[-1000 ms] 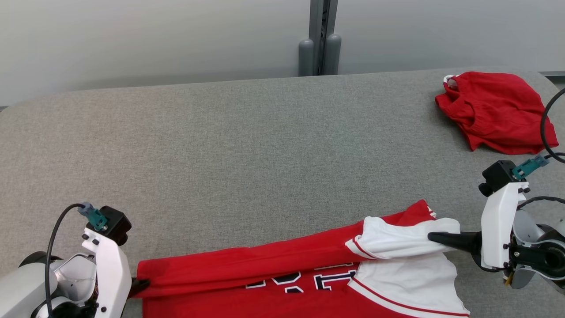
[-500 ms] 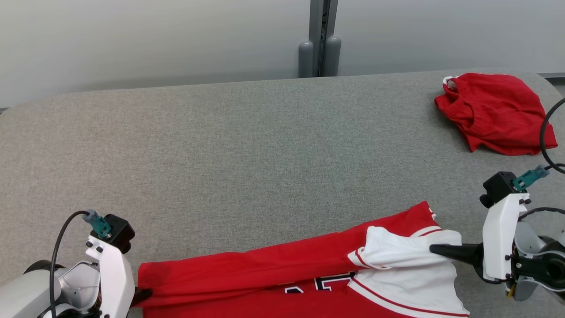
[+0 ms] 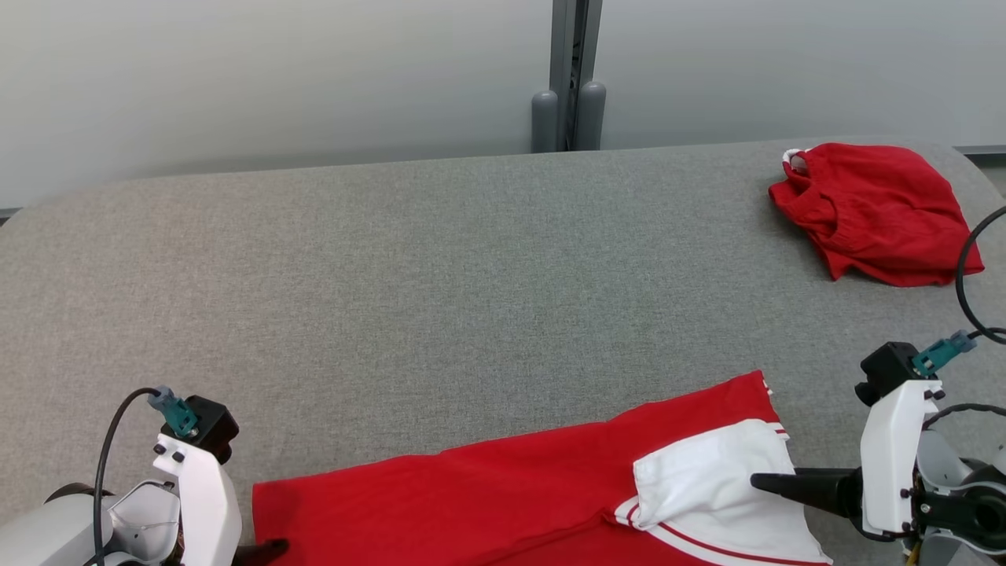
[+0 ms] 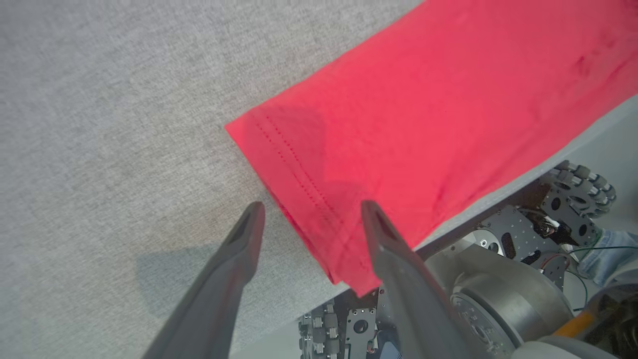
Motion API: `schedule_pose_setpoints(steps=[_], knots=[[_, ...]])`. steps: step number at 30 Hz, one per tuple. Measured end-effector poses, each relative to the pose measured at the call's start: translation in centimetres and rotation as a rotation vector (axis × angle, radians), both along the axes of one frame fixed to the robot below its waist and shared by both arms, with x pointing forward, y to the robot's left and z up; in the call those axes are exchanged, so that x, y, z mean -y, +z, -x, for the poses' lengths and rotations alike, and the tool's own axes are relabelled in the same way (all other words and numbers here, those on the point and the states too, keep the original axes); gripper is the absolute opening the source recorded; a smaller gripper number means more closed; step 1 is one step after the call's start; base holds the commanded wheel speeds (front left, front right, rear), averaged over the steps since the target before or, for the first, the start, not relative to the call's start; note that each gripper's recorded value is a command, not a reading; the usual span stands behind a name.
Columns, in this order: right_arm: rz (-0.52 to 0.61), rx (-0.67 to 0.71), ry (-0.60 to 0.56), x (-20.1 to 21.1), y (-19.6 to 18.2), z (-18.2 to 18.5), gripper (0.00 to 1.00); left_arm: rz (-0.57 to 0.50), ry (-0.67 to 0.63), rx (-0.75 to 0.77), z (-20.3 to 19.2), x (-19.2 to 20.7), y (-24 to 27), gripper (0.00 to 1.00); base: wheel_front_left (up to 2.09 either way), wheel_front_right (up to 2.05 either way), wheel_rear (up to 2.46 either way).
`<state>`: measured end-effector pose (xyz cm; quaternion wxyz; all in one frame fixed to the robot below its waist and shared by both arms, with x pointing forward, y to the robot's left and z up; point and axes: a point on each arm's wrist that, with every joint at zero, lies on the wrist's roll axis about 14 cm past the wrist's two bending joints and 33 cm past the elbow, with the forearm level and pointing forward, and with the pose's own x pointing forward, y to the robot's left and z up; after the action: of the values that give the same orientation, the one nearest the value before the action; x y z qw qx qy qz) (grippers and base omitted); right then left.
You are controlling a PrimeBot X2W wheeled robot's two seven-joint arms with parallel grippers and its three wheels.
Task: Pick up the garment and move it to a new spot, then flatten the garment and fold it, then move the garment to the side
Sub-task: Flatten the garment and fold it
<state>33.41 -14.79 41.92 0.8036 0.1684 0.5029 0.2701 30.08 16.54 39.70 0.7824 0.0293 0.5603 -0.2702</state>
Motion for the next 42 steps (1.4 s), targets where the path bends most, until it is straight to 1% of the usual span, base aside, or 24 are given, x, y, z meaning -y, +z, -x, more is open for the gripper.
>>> schedule_pose_setpoints(steps=[9,19,25,29,32,36,42], knots=[[-0.026,0.033,-0.023,0.3,0.8,1.2,1.00,0.007,0.008,0.030,0.4,0.1,0.8,1.00,0.00,0.00,0.00],[-0.066,0.210,-0.138,1.9,3.4,-0.6,1.00,0.084,0.073,0.186,-1.4,0.9,2.9,1.00,0.00,0.00,0.00],[-0.062,0.301,-0.225,3.4,3.5,-2.0,1.00,0.149,0.160,0.298,-2.8,1.5,3.7,1.00,0.00,0.00,0.00],[-0.061,0.330,-0.275,4.0,3.0,-2.5,1.00,0.189,0.226,0.404,-4.3,1.5,4.8,1.00,0.00,0.00,0.00],[-0.070,0.334,-0.297,3.8,2.5,-2.7,1.00,0.224,0.286,0.478,-5.1,1.6,5.5,1.00,0.00,0.00,0.00],[-0.071,0.283,-0.303,3.2,0.8,-1.9,1.00,0.265,0.345,0.552,-5.9,1.8,6.1,1.00,0.00,0.00,0.00],[-0.054,0.193,-0.307,2.4,-1.6,-1.2,1.00,0.288,0.381,0.586,-6.0,2.0,6.2,1.00,0.00,0.00,0.00]])
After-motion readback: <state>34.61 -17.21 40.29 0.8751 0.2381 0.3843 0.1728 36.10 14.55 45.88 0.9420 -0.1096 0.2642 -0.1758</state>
